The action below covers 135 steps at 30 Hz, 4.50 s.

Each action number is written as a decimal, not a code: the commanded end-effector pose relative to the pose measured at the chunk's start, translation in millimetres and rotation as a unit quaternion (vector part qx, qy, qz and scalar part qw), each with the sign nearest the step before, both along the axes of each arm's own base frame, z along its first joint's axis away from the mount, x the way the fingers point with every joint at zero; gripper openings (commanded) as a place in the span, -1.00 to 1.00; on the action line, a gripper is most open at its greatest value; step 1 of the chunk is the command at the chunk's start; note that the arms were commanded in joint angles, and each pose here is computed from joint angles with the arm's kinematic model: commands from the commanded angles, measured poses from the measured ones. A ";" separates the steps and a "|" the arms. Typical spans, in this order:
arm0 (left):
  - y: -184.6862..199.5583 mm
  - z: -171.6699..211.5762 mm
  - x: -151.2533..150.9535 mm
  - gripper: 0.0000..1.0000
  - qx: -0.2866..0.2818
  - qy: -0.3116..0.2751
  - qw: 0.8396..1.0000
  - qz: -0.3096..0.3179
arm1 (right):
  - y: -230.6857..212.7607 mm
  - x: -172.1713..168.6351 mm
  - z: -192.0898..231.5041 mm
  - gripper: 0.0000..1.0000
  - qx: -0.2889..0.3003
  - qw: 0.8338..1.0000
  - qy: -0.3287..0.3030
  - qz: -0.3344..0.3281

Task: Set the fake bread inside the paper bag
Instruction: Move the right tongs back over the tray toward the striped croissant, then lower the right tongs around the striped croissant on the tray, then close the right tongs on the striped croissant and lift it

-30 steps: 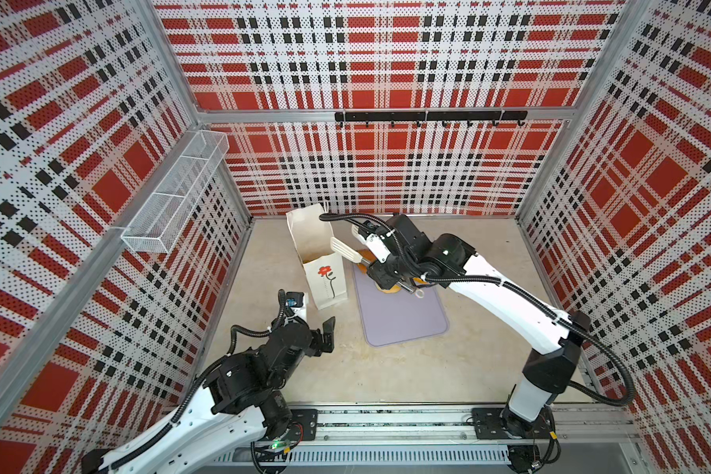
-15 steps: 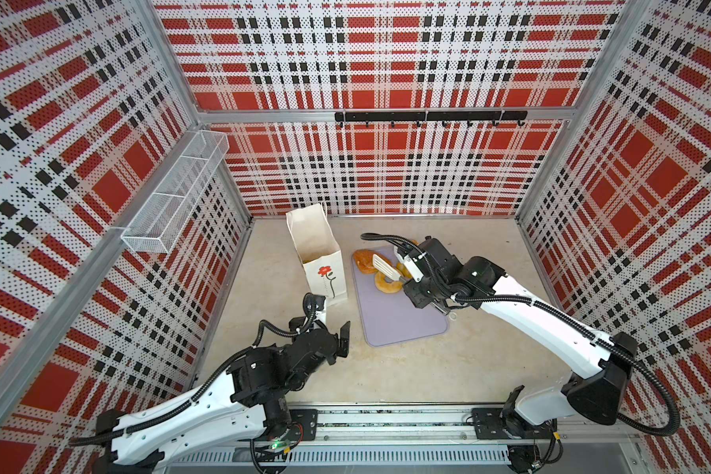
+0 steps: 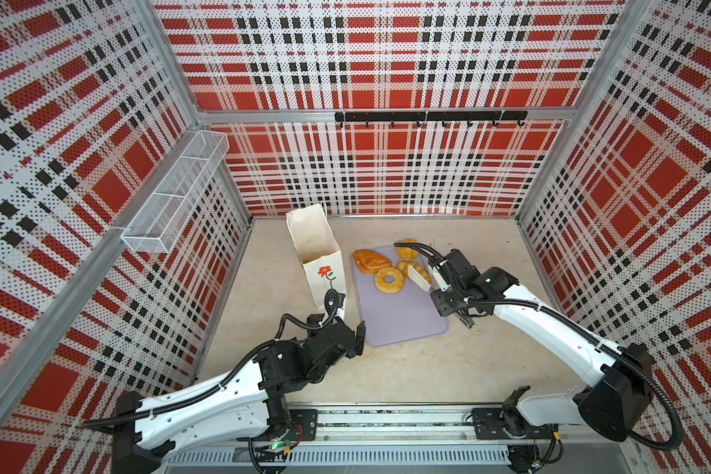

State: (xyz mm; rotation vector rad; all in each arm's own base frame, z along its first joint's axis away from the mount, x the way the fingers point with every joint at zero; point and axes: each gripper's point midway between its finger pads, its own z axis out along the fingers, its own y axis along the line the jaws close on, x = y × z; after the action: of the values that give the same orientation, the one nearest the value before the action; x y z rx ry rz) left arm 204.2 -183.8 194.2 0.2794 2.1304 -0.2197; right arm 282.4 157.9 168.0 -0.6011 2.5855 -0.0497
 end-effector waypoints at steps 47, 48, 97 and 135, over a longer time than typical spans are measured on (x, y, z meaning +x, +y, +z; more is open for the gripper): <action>-31.7 -29.8 6.0 0.99 -0.026 0.082 0.995 -0.039 | -8.1 82.6 -84.7 0.02 -0.126 0.984 0.097 0.080; -31.9 -29.8 5.9 0.99 -0.027 0.083 0.995 -0.039 | -7.7 80.2 -85.3 0.00 -0.124 0.984 0.102 0.080; -28.2 -35.2 4.4 0.99 -0.033 0.084 0.995 -0.033 | -5.6 55.5 -90.0 -0.32 -0.133 0.979 0.146 0.048; -31.3 -37.2 2.2 0.99 -0.032 0.085 0.995 -0.037 | 6.2 38.9 -98.6 0.00 -0.133 0.977 0.160 0.048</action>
State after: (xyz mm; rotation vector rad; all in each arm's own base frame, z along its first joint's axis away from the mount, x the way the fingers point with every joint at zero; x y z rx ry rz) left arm 205.8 -216.9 154.1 0.3347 2.2964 -0.3586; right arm 314.1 157.0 65.1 -0.8900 2.8994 -0.3056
